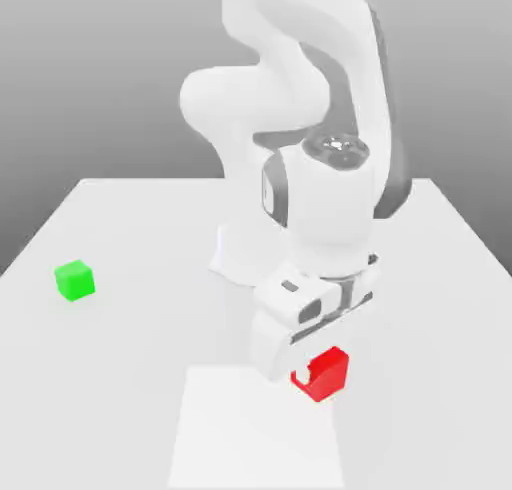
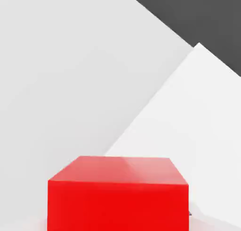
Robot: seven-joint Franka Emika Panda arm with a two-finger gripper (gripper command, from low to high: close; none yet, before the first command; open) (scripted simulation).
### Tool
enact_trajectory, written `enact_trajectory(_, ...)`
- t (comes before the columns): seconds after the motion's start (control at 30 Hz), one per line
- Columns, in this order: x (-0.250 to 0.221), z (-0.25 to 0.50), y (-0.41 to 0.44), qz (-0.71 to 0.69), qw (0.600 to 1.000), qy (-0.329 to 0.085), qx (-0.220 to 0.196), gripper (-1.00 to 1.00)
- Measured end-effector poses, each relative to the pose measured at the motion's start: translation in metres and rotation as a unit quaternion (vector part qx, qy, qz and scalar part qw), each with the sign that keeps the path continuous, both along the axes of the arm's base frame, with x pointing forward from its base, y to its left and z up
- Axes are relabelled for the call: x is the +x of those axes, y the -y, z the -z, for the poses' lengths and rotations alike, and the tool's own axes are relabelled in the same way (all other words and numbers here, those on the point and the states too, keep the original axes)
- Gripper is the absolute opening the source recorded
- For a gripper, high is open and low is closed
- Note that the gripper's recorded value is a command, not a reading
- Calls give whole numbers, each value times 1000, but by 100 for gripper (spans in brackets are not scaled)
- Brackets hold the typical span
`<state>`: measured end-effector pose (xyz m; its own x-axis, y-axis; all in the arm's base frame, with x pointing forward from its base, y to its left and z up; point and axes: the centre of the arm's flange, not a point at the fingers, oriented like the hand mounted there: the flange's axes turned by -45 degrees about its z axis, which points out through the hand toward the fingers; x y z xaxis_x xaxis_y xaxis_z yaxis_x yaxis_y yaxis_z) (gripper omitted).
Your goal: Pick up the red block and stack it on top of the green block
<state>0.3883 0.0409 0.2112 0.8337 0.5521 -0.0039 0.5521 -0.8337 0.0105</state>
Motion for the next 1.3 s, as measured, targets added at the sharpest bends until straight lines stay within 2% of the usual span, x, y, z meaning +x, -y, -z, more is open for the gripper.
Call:
enact_trajectory(0.23, -21, -20, 146, 219, 975, 7, -19, -100)
enact_trajectory(0.43, -77, -33, 246, 391, 920, 9, -25, -100)
enact_trajectory(0.63, -166, -39, 326, 562, 827, 8, -20, -100)
enact_trajectory(0.9, -297, -36, 374, 744, 668, 4, 3, -100)
enact_trajectory(1.0, -304, -30, 376, 754, 657, 6, 8, -100)
enact_trajectory(1.3, -302, -9, 377, 756, 654, 10, 16, -100)
